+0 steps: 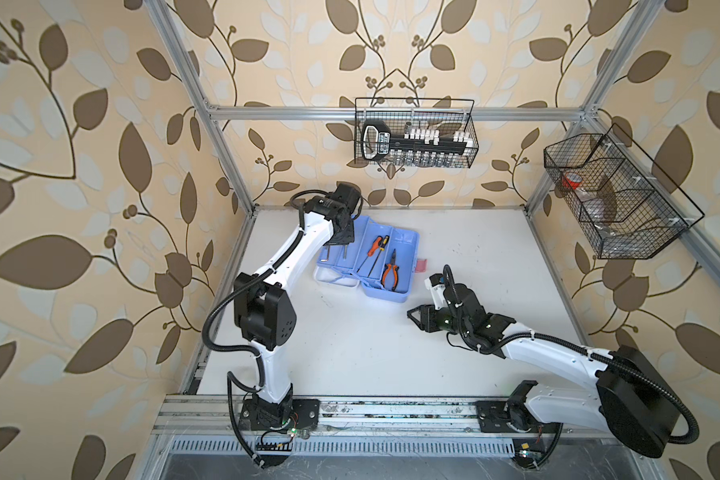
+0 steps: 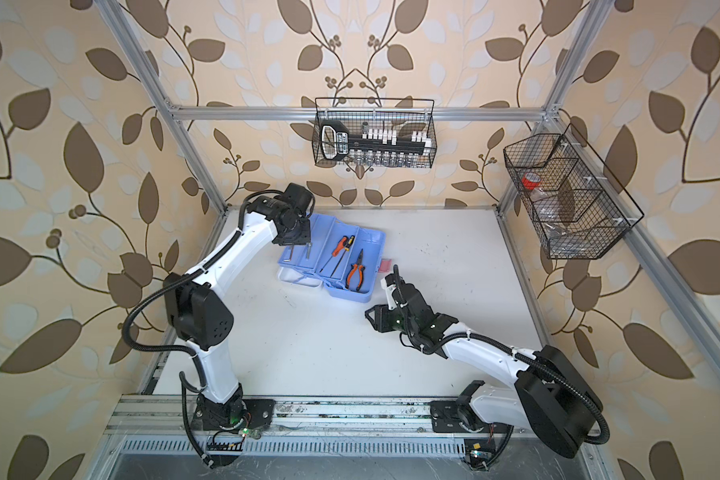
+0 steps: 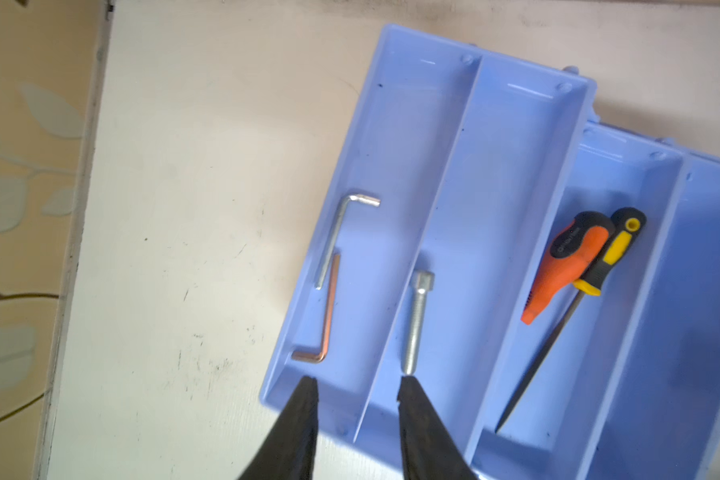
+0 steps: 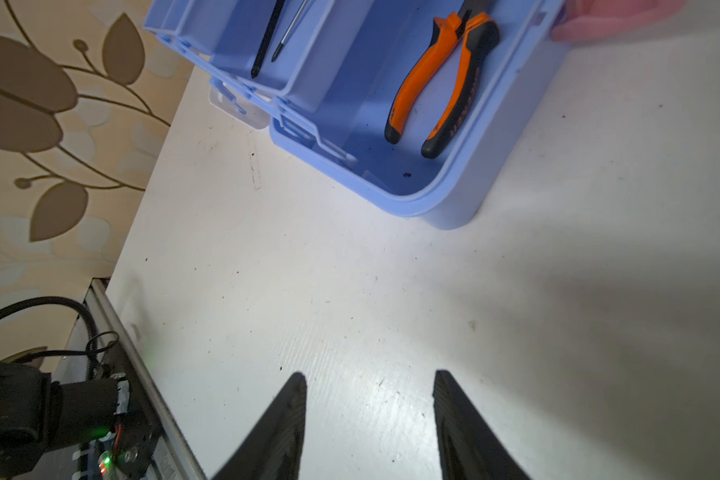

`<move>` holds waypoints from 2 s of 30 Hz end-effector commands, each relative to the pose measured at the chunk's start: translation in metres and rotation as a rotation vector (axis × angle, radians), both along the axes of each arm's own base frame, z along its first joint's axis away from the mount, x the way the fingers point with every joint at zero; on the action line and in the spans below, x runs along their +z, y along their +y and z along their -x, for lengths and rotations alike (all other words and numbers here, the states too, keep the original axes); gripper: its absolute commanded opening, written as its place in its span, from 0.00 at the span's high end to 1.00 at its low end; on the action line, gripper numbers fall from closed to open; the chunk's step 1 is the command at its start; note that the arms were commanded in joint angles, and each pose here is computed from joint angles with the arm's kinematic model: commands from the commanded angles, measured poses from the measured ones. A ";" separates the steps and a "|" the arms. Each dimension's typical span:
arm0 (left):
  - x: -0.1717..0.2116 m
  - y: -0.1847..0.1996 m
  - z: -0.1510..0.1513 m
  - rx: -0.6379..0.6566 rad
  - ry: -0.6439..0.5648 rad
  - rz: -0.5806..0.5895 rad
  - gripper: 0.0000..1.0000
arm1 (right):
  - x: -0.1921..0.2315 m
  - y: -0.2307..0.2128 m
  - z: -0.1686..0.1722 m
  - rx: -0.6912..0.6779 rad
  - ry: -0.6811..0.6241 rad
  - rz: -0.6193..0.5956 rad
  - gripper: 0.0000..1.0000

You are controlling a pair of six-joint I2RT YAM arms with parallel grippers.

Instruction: Pack the tool kit

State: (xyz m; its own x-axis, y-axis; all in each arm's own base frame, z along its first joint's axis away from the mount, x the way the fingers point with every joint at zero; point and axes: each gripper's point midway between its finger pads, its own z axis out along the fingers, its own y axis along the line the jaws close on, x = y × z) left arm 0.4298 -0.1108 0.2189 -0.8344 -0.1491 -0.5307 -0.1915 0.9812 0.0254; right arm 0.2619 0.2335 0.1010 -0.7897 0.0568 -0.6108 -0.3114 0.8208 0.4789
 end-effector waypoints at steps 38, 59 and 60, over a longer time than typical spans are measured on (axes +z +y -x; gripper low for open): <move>-0.132 0.088 -0.009 0.515 -0.100 0.916 0.54 | 0.009 -0.022 -0.139 -0.157 0.104 0.019 0.65; -0.159 0.021 0.013 0.390 0.023 0.843 0.64 | 0.013 -0.033 -0.130 -0.173 0.109 0.010 0.60; -0.160 0.018 0.016 0.380 0.031 0.829 0.64 | 0.013 -0.034 -0.131 -0.175 0.111 0.013 0.59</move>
State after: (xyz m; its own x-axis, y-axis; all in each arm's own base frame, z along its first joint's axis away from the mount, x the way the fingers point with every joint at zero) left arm 0.4359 -0.0815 0.0689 -0.6139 -0.7804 -0.1190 -0.5081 0.5060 -0.6970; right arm 0.3926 0.2009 0.1131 -0.8283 0.1919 -0.5264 -0.1076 0.8676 0.4855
